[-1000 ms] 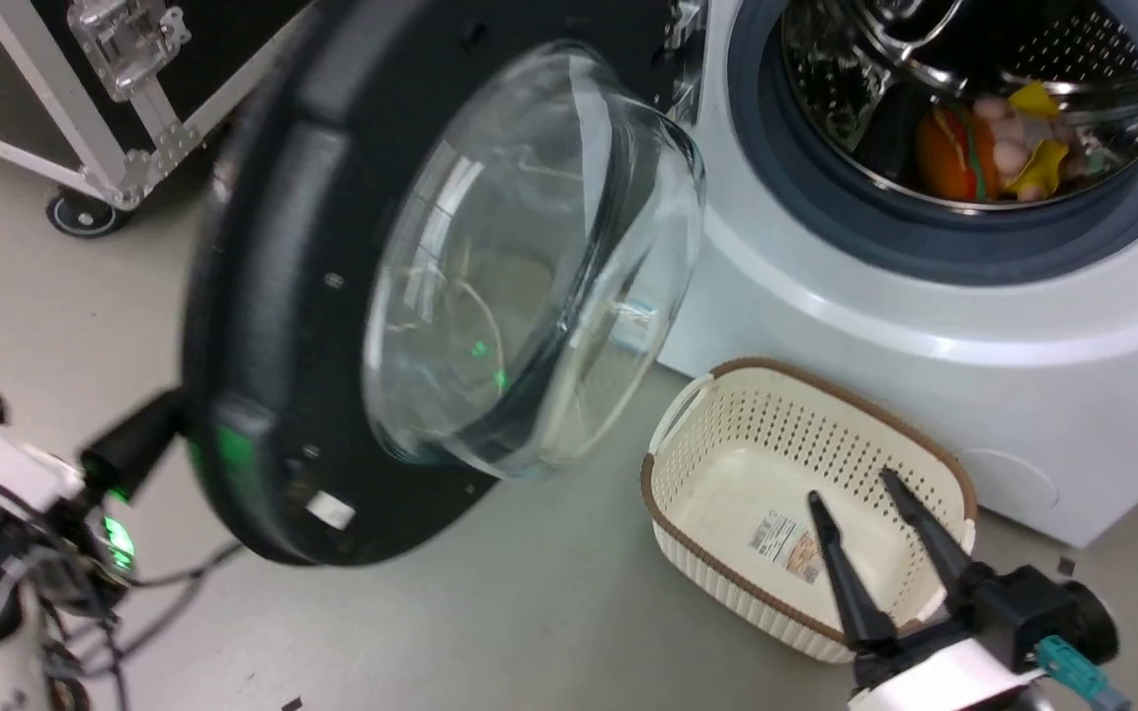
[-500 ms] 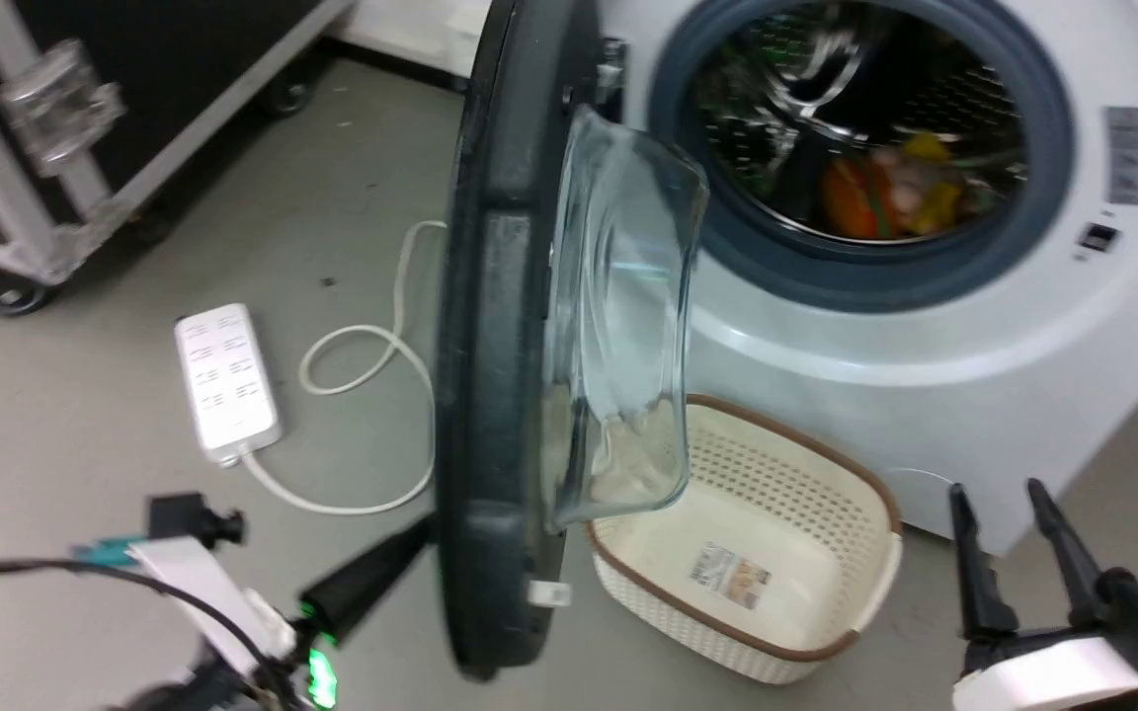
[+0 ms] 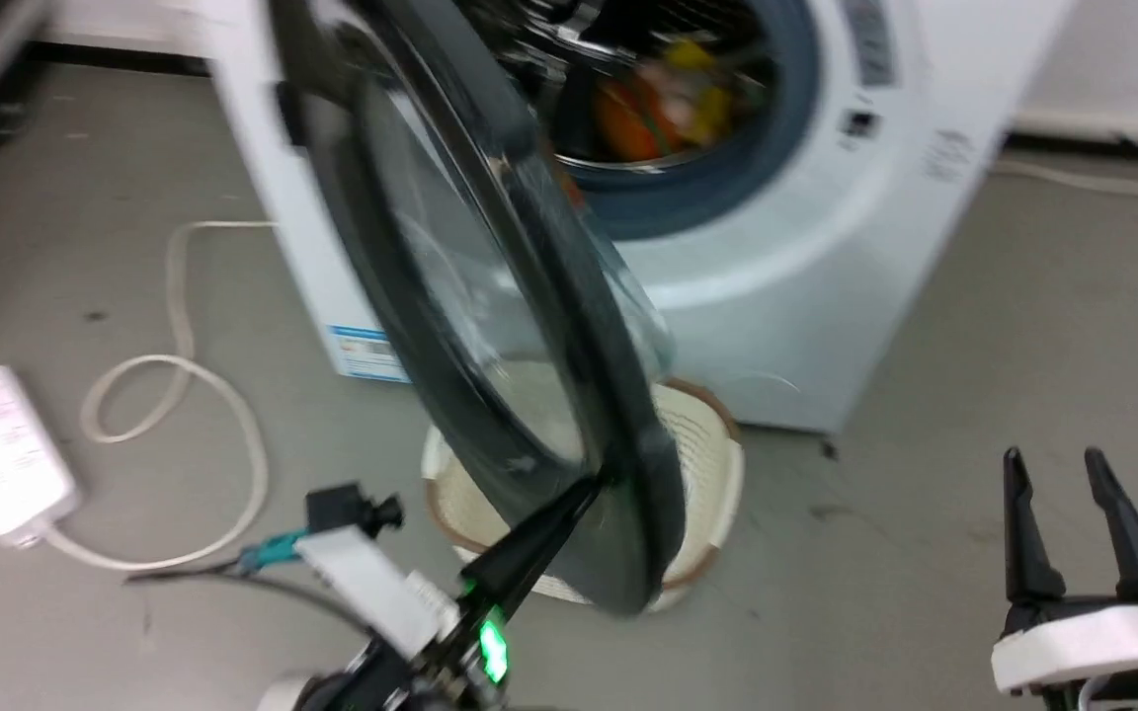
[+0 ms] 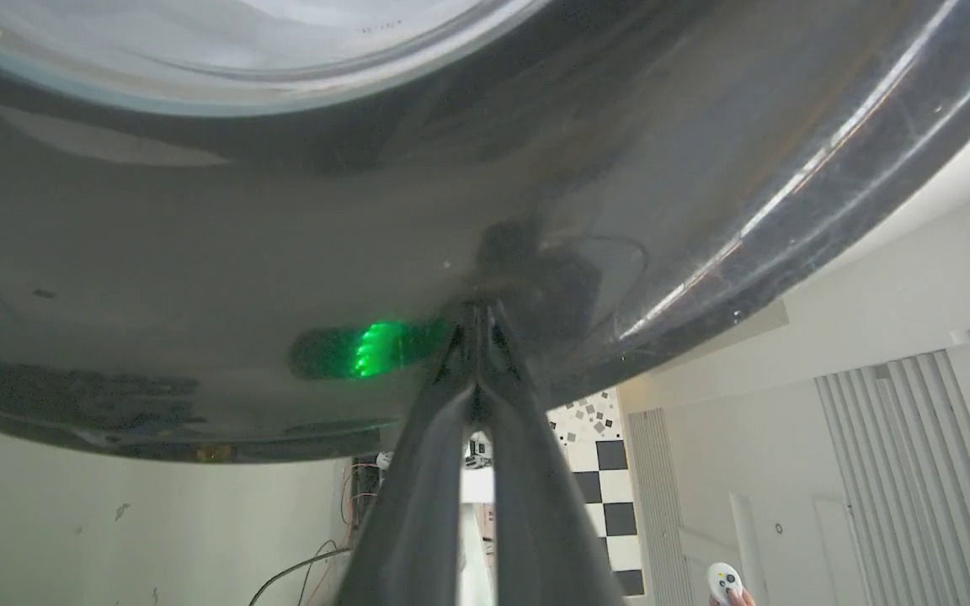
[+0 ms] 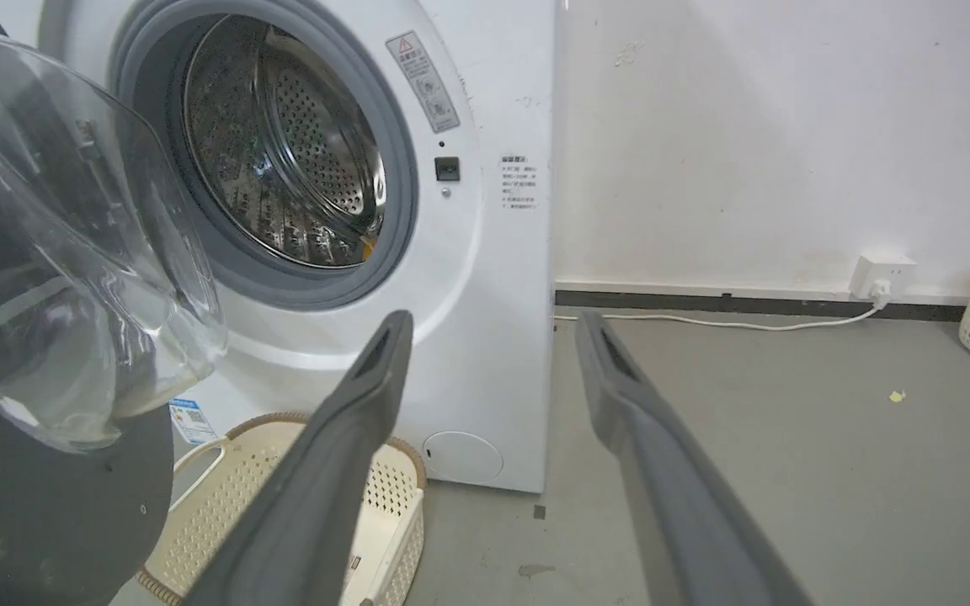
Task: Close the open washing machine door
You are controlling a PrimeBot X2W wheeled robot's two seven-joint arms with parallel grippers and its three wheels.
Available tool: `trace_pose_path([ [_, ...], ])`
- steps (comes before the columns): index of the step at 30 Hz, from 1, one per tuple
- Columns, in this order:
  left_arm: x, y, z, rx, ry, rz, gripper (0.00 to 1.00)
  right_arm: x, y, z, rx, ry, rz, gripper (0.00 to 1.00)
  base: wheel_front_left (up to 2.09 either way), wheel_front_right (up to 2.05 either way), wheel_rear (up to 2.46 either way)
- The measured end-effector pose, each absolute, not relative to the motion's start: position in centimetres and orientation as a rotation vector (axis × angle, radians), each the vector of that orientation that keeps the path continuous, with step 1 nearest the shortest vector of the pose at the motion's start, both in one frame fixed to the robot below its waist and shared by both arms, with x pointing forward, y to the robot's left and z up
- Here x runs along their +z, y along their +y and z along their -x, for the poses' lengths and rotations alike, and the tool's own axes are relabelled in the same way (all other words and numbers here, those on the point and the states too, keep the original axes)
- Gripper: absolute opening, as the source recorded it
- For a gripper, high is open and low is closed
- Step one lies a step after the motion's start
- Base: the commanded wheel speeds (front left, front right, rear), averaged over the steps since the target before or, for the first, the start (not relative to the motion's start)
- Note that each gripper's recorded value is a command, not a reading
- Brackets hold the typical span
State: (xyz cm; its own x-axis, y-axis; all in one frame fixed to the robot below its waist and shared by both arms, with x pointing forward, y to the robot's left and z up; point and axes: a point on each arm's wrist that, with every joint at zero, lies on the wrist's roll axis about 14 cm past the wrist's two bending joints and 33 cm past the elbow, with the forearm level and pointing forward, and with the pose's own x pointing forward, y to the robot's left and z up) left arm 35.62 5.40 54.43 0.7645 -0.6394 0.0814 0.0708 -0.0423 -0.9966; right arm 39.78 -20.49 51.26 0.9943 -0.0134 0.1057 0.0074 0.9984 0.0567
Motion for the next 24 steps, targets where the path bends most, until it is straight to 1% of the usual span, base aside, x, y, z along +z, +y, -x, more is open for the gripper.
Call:
trace_pose_path([
  [5, 54.7, 0.7, -39.4, -0.673, 0.526, 1.551, 0.00, 50.3, -24.1, -38.7, -0.115, -0.079, -0.046, 1.00, 0.00, 0.00, 0.00],
  [8, 54.5, -1.6, -42.0, -0.677, 0.545, 1.572, 0.00, 49.6, -25.8, -37.8, -0.169, -0.054, -0.045, 1.00, 0.00, 0.00, 0.00],
  [14, 53.6, -5.0, -47.8, -0.602, 0.528, 1.597, 0.00, 48.4, -28.5, -35.9, -0.260, -0.010, -0.042, 1.00, 0.00, 0.00, 0.00],
  [19, 53.0, -6.5, -52.2, -0.517, 0.479, 1.626, 0.00, 47.5, -29.8, -34.7, -0.306, 0.027, -0.032, 1.00, 0.00, 0.00, 0.00],
  [24, 52.7, -7.1, -54.1, -0.495, 0.472, 1.622, 0.00, 47.0, -29.8, -34.6, -0.311, 0.041, -0.038, 1.00, 0.00, 0.00, 0.00],
])
